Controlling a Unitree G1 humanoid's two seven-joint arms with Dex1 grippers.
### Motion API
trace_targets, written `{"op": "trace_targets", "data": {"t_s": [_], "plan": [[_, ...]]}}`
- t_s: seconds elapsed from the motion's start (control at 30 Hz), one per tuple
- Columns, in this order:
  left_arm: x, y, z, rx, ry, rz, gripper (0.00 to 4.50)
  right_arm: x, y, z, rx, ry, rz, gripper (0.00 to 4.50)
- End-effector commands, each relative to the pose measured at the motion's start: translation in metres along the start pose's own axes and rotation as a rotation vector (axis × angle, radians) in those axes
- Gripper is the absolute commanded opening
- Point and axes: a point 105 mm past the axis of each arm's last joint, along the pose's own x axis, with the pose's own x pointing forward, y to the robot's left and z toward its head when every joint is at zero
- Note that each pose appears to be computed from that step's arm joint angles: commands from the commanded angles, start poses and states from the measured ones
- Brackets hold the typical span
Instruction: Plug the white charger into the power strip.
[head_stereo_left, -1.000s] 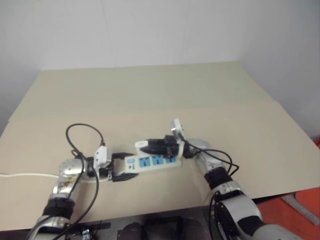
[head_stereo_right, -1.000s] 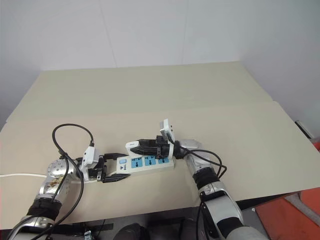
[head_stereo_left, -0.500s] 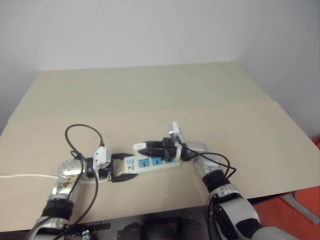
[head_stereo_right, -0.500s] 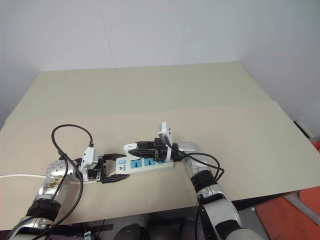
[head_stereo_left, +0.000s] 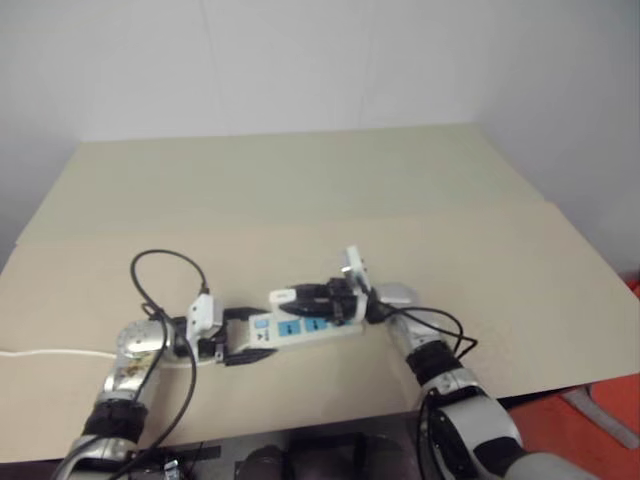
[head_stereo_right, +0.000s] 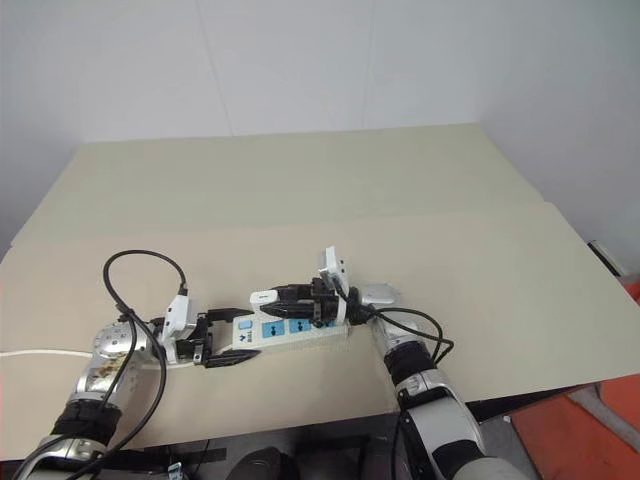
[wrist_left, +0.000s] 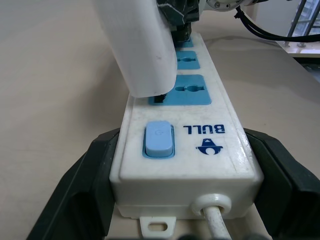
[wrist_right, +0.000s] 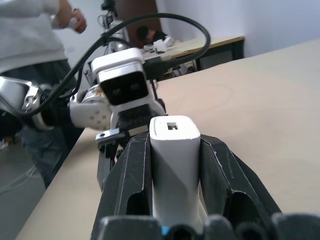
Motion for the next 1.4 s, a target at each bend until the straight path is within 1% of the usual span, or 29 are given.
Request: {"op": "trace_targets", "data": {"t_s": [0.03,0.23,0.47,0.6,0.73,1.0,1.1,1.4], "plan": [[-0.001,0.000,0.003,0.017,0.023,-0.026,3.28,-0.018,0.001,-0.016,0.036,0.071,0.008,1.09],[-0.002,0.000,0.002,0.017,0.025,-0.025,3.28,-0.025,-0.002,-0.011,-0.025,0.099,0.044,1.09],[-0.001,0.000,0.003,0.016,0.023,-0.027,3.28,-0.013,-0.006,0.006,-0.125,0.092,0.073,1.09],[0.000,0.000,0.003,0.016,0.023,-0.030,3.28,-0.005,-0.009,0.013,-0.163,0.130,0.099,1.09],[0.000,0.000,0.003,0.017,0.024,-0.032,3.28,-0.004,-0.010,0.011,-0.201,0.166,0.102,1.09],[0.002,-0.001,0.002,0.014,0.021,-0.031,3.28,-0.002,-0.010,0.003,-0.214,0.230,0.083,1.09],[0.002,-0.001,0.002,0.014,0.020,-0.028,3.28,-0.003,-0.012,0.000,-0.252,0.267,0.050,1.09],[0.003,0.000,0.002,0.013,0.019,-0.027,3.28,-0.007,-0.008,-0.010,-0.309,0.289,0.013,1.09]]}}
